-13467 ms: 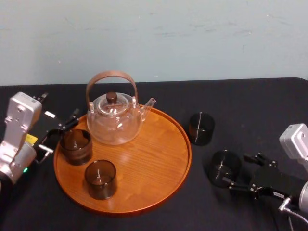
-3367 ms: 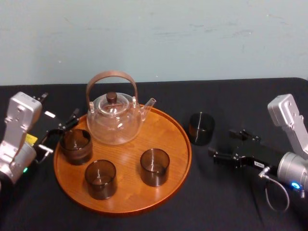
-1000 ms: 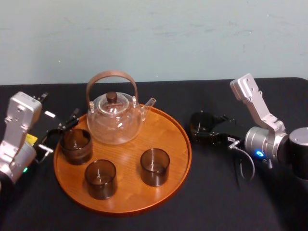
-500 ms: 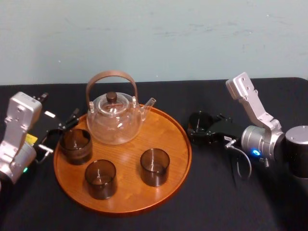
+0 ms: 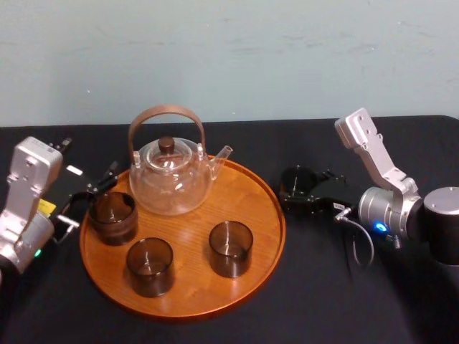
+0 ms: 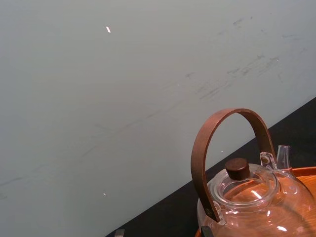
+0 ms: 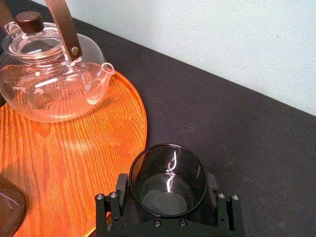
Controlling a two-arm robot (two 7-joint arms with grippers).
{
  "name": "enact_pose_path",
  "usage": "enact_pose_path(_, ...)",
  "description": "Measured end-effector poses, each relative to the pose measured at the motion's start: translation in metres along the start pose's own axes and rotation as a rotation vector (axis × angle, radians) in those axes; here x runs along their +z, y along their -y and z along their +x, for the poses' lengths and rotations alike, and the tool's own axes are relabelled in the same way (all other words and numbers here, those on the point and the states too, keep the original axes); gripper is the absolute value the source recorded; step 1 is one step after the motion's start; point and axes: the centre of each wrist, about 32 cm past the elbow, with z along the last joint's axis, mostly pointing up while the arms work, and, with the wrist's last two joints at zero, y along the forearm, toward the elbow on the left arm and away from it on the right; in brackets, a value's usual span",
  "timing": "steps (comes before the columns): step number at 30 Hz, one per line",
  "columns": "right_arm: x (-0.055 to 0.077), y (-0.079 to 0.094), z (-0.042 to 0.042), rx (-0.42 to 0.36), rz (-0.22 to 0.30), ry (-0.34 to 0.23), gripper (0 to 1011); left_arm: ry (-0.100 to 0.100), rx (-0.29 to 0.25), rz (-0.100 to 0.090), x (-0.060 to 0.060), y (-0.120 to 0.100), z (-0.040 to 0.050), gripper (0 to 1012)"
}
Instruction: Pick up the glass from the table and place it on the tray.
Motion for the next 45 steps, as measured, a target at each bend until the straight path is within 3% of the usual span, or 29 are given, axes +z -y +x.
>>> enact_pose_path(5, 0.000, 0.000, 0.0002, 0.000, 0.000, -0.001, 902, 0.000, 0.000, 0.000, 0.000, 0.000, 0.0000, 1001)
enact_pose_path(21, 0.000, 0.001, 0.0004, 0.001, 0.003, -0.003, 900, 0.000, 0.000, 0.000, 0.000, 0.000, 0.0000, 1001)
enact_pose_path(27, 0.002, 0.009, 0.0021, 0.014, 0.028, -0.001, 900, 0.000, 0.000, 0.000, 0.000, 0.000, 0.0000, 1001)
enact_pose_path(36, 0.020, 0.023, 0.0044, 0.041, 0.105, 0.037, 900, 0.000, 0.000, 0.000, 0.000, 0.000, 0.0000, 1001)
enact_pose_path(45, 0.035, 0.017, 0.0010, 0.083, 0.144, 0.079, 900, 0.000, 0.000, 0.000, 0.000, 0.000, 0.0000, 1001)
